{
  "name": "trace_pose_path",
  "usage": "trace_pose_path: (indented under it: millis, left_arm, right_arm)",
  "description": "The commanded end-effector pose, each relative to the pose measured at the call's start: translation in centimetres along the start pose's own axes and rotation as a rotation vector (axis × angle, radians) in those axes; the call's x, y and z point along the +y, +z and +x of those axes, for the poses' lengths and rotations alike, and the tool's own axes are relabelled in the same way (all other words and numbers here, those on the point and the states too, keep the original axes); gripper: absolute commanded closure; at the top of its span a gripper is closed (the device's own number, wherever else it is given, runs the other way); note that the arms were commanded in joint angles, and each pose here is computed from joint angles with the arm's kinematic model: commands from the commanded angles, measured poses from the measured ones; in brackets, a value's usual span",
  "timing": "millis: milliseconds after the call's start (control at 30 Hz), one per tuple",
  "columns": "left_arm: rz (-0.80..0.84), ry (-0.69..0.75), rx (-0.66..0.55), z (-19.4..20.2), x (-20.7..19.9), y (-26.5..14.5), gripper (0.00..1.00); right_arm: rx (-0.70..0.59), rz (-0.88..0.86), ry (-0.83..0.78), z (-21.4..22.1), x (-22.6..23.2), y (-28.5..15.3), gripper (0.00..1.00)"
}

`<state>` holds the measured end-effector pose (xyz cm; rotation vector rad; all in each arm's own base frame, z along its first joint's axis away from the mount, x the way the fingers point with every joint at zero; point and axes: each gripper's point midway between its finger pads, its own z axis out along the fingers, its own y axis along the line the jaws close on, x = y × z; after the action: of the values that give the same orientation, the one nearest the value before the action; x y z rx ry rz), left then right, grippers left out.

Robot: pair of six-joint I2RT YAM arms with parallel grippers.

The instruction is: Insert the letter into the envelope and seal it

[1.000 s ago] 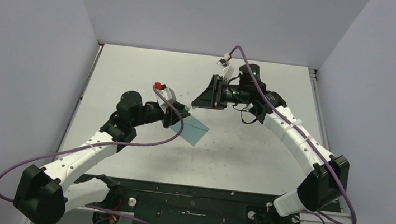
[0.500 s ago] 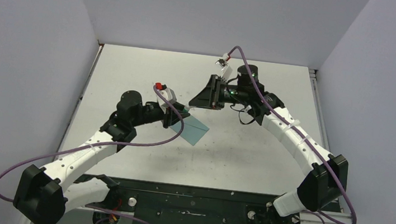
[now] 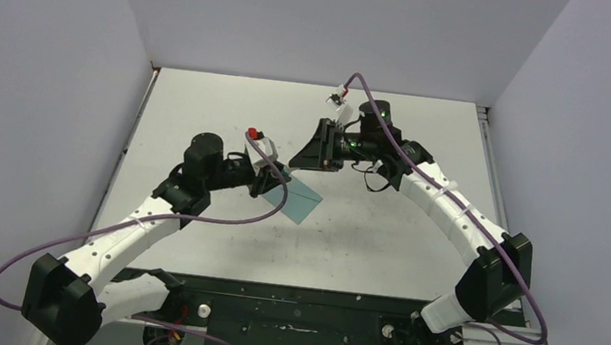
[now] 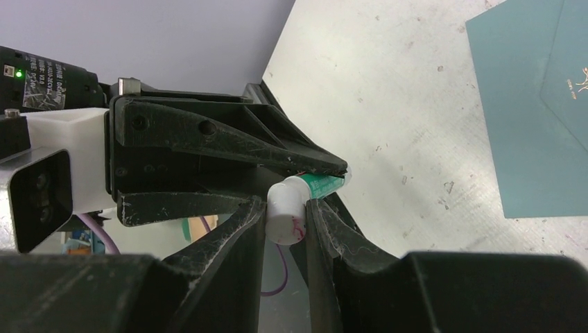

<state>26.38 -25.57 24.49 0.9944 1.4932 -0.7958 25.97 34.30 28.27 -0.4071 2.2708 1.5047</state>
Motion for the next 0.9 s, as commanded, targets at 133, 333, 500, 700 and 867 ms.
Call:
trace_pose_path:
  millis: [133, 333, 500, 700, 867]
  left_arm:
    - [0.022, 0.183, 0.001, -3.7, 0.9, 0.2, 1.0]
    - [0.019, 0.234, 0.062, -3.6, 1.8, 0.4, 1.0]
    - [0.02, 0.275, 0.09, -3.5, 2.1, 0.4, 1.0]
    - [0.021, 0.302, 0.09, -4.1, 2.2, 0.2, 1.0]
    - [0.041, 0.335, 0.103, -4.9, 1.9, 0.3, 1.0]
  right_arm:
    - [0.056, 0.018, -0.01, 0.4, 1.2, 0.7, 0.95]
    - [0.062, 0.038, 0.029, 0.2, 1.3, 0.9, 0.95]
    - [0.057, 0.032, 0.06, -0.1, 1.5, 1.1, 0.95]
    - [0.06, 0.02, 0.095, -0.3, 1.7, 1.4, 0.95]
    - [0.082, 0.017, 0.145, -0.1, 1.6, 1.8, 0.95]
